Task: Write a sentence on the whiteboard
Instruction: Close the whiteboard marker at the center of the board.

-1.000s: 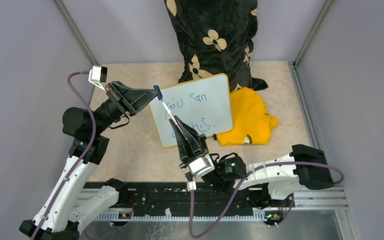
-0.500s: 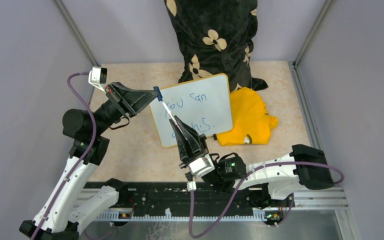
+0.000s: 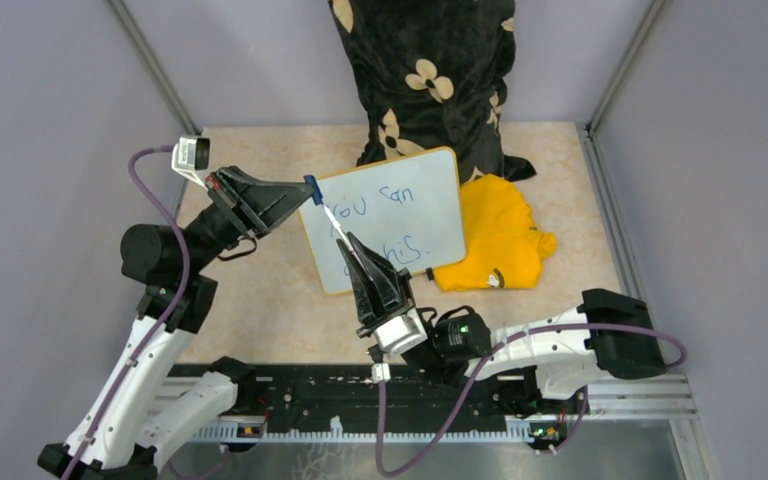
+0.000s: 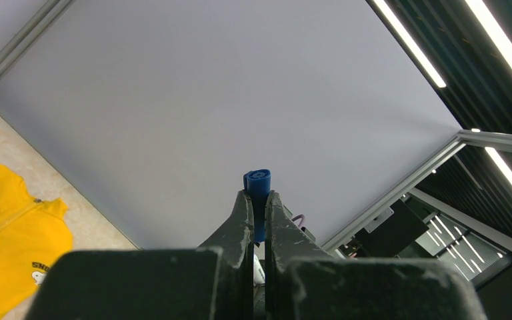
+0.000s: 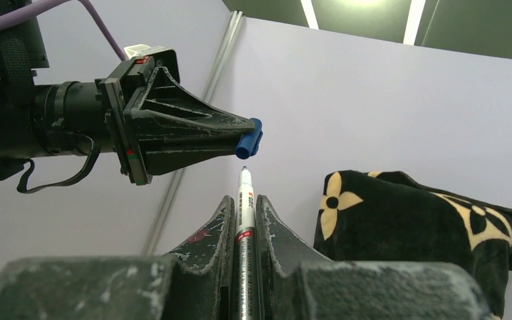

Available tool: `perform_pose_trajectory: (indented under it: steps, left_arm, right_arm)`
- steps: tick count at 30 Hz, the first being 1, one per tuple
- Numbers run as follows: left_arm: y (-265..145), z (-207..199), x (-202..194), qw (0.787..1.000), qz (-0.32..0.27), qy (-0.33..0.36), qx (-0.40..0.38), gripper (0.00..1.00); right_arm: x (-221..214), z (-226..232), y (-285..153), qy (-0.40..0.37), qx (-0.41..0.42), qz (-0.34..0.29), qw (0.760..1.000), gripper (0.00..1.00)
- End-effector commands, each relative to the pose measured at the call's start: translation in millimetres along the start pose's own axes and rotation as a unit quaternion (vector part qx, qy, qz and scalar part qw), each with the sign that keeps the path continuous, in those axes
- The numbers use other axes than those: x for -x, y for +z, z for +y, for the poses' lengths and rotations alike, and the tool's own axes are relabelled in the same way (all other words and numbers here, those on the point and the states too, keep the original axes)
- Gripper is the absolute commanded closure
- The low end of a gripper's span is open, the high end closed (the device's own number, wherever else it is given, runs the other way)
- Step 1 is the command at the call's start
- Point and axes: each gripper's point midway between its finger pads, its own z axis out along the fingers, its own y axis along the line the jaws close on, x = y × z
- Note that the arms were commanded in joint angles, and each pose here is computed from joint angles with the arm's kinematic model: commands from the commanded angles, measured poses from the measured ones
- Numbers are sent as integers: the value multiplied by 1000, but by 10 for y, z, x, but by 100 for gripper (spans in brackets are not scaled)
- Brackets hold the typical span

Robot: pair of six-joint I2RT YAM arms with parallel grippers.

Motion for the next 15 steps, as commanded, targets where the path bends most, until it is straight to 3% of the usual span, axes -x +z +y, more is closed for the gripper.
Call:
perform_pose_trajectory:
  steps: [1, 15]
  left_arm:
    - [-33, -137, -21, 1000, 3, 7, -25, 100]
    - [17, 15, 80, 1000, -23, 9, 9, 100]
  right_arm:
    - [304, -446, 94, 58, -92, -46, 993, 100]
    - [328, -476, 63, 62, -92, -46, 993, 100]
